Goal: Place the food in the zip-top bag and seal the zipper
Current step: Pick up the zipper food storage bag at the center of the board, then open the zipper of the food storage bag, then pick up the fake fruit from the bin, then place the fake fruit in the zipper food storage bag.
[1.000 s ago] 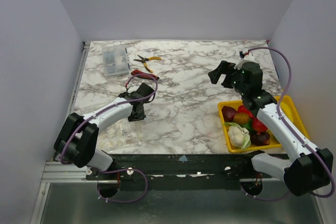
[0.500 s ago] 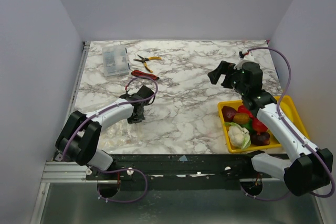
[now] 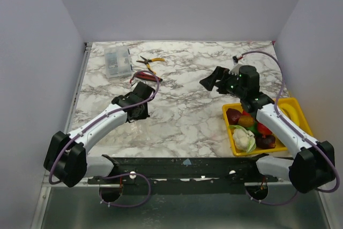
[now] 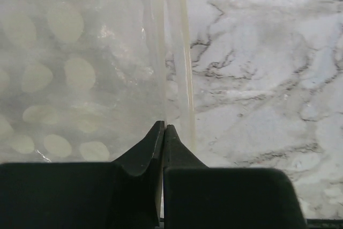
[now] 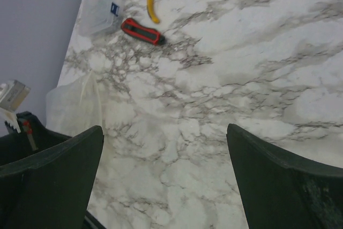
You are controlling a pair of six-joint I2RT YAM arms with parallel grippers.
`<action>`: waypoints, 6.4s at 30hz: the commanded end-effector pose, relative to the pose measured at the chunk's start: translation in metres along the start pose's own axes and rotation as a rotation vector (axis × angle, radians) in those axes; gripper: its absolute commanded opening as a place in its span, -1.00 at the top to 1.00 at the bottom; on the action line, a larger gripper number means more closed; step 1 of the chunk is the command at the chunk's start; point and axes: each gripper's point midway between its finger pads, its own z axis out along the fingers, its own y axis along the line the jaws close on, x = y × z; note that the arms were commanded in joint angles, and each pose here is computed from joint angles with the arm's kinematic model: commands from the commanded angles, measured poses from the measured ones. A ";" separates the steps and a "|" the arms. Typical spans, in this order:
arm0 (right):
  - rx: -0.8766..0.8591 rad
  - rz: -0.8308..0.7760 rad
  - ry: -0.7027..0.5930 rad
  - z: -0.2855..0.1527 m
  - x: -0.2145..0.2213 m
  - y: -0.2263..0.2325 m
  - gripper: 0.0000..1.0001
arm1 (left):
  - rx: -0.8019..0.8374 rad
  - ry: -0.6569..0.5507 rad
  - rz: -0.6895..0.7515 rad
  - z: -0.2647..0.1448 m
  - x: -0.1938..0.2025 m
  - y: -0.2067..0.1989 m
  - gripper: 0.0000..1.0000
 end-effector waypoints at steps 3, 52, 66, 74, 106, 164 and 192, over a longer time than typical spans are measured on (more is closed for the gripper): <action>-0.212 0.071 0.139 0.024 0.053 0.068 -1.00 | 0.188 -0.032 0.048 -0.027 -0.017 -0.031 1.00; -0.221 0.325 0.398 0.069 0.206 0.197 0.99 | 0.182 -0.214 0.087 -0.075 -0.050 -0.018 0.51; 0.089 0.045 0.244 0.089 0.198 0.120 0.99 | 0.014 -0.228 0.278 -0.118 -0.070 0.021 1.00; 0.007 -0.054 0.255 0.085 0.188 0.137 0.96 | 0.114 -0.212 0.365 -0.110 -0.075 -0.004 1.00; 0.857 -0.038 -0.034 -0.067 0.063 -0.086 -0.28 | 0.241 -0.318 0.383 -0.099 -0.082 -0.027 1.00; 0.825 0.124 -0.046 -0.125 0.038 -0.108 0.90 | 0.364 -0.290 0.367 -0.106 -0.071 -0.039 1.00; -0.326 -0.043 0.180 0.009 0.119 0.218 0.89 | 0.398 -0.279 0.336 -0.104 -0.072 -0.040 1.00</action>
